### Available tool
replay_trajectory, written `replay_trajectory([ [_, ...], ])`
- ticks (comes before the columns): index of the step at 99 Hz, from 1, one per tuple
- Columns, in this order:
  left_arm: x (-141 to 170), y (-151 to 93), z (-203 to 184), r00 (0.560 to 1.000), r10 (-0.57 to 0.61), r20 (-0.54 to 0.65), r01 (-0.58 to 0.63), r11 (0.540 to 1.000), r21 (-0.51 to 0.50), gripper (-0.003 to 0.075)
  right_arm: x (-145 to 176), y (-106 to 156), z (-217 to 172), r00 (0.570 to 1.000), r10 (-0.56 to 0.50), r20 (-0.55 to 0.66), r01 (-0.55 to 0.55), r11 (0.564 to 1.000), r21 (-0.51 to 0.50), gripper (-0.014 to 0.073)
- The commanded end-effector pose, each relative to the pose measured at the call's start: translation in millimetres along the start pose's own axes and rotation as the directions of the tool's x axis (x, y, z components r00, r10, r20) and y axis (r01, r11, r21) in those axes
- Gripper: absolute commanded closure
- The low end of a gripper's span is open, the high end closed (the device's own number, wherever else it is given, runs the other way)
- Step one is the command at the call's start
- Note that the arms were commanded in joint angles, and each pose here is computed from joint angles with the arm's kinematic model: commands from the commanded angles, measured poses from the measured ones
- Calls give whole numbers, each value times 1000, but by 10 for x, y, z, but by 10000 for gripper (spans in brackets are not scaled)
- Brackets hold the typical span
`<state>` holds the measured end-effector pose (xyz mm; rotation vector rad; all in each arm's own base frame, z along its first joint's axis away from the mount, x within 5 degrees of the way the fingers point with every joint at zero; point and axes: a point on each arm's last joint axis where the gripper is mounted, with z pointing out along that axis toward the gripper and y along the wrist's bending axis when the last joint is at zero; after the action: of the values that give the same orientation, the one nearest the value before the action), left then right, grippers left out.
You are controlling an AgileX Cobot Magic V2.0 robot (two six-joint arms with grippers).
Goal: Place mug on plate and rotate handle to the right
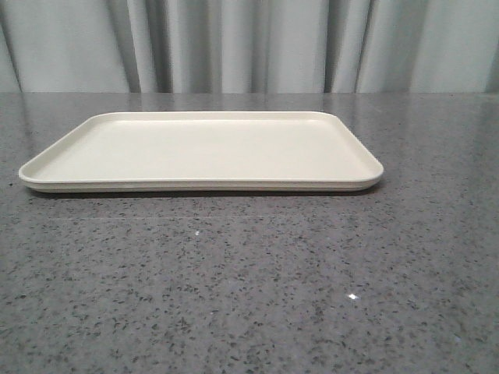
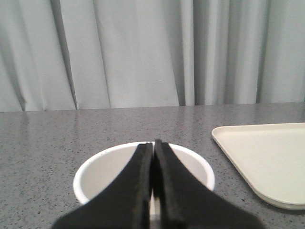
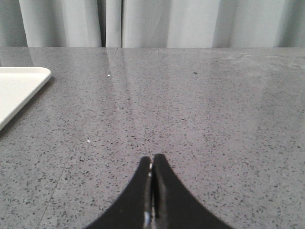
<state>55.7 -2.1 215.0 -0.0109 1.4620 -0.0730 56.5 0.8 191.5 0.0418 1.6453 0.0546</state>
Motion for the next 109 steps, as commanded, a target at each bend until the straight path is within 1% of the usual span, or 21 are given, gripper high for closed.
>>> replay_trajectory([
  [1,-59,-2,-28,995,-2,99,1,1000,4,740,-83,2,-18,995,-15,102,15,1000,-1,663],
  [69,-59,-2,-28,995,-2,99,1,1000,4,740,-83,2,-18,995,-15,102,15,1000,-1,663],
  [72,-59,-2,-28,995,2,99,-2,1000,4,740,-83,2,-18,995,-15,102,15,1000,-1,663],
  [82,-64,-7,-29,992,69,104,-69,998,2,740,-83,2,-18,995,-15,102,15,1000,-1,663],
  [97,-68,-11,-29,989,104,109,-105,994,2,740,-83,2,-18,995,-15,102,15,1000,-1,663],
  [109,-99,-16,-33,983,111,143,-112,994,3,740,-83,2,-18,995,-15,102,15,1000,-1,663],
])
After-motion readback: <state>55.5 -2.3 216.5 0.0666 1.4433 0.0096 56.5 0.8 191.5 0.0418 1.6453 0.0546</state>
